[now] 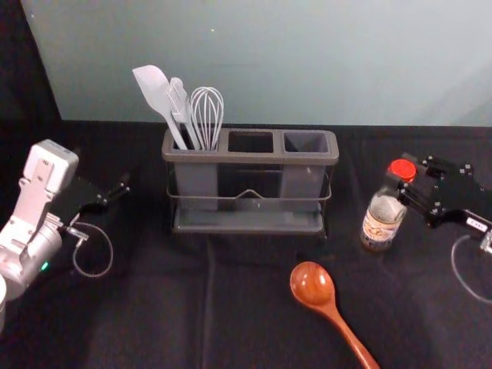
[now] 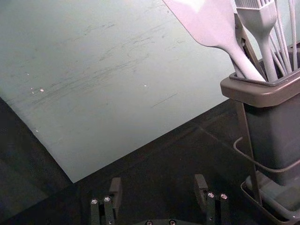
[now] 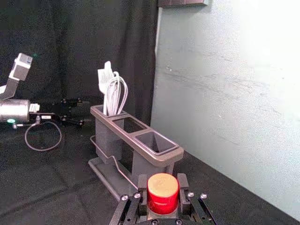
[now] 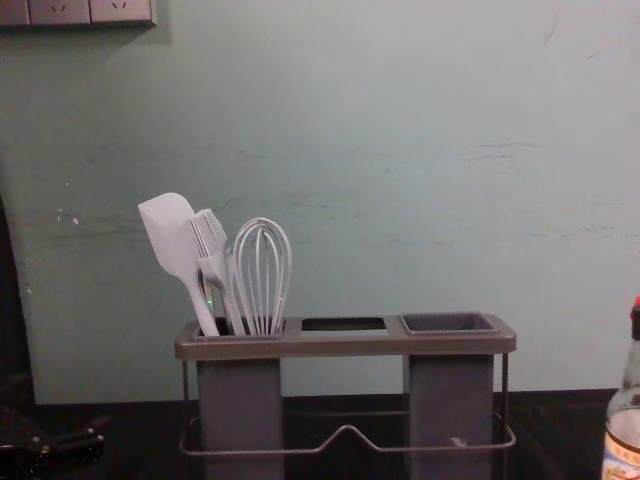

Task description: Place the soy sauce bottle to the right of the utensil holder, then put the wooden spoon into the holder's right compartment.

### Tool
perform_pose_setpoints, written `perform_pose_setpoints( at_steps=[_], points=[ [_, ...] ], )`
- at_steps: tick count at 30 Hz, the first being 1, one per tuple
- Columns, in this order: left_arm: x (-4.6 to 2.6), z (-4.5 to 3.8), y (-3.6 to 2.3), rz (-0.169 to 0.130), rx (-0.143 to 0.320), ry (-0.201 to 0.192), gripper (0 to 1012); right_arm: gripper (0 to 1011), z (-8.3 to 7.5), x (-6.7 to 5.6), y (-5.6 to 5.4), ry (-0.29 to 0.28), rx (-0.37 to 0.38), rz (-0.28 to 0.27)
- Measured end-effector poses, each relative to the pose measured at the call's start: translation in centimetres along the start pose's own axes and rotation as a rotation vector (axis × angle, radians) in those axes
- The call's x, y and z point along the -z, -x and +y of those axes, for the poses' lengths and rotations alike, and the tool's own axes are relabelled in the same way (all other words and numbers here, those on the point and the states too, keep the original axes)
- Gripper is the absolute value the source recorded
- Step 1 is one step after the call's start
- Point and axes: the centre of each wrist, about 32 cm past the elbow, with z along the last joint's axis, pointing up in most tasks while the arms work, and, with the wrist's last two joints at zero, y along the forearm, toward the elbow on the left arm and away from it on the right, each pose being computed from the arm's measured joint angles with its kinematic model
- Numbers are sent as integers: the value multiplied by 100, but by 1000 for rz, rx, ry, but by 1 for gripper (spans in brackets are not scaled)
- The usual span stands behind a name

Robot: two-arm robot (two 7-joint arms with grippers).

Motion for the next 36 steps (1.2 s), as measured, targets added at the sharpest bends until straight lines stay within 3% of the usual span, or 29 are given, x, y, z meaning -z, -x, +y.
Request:
perform_pose_setpoints(
  at_steps=[7, 13, 21, 36],
  points=[
    [0, 0, 0, 0, 0, 0, 1005, 378, 118, 136, -210, -17, -49, -1],
    [0, 0, 0, 0, 0, 0, 1005, 378, 193, 188, -320, -30, -89, -9],
    [0, 0, 0, 0, 0, 0, 1005, 378, 269, 228, -390, -36, -111, -25],
    [0, 0, 0, 0, 0, 0, 1005, 378, 389, 349, -463, -39, -86, 19]
  ],
)
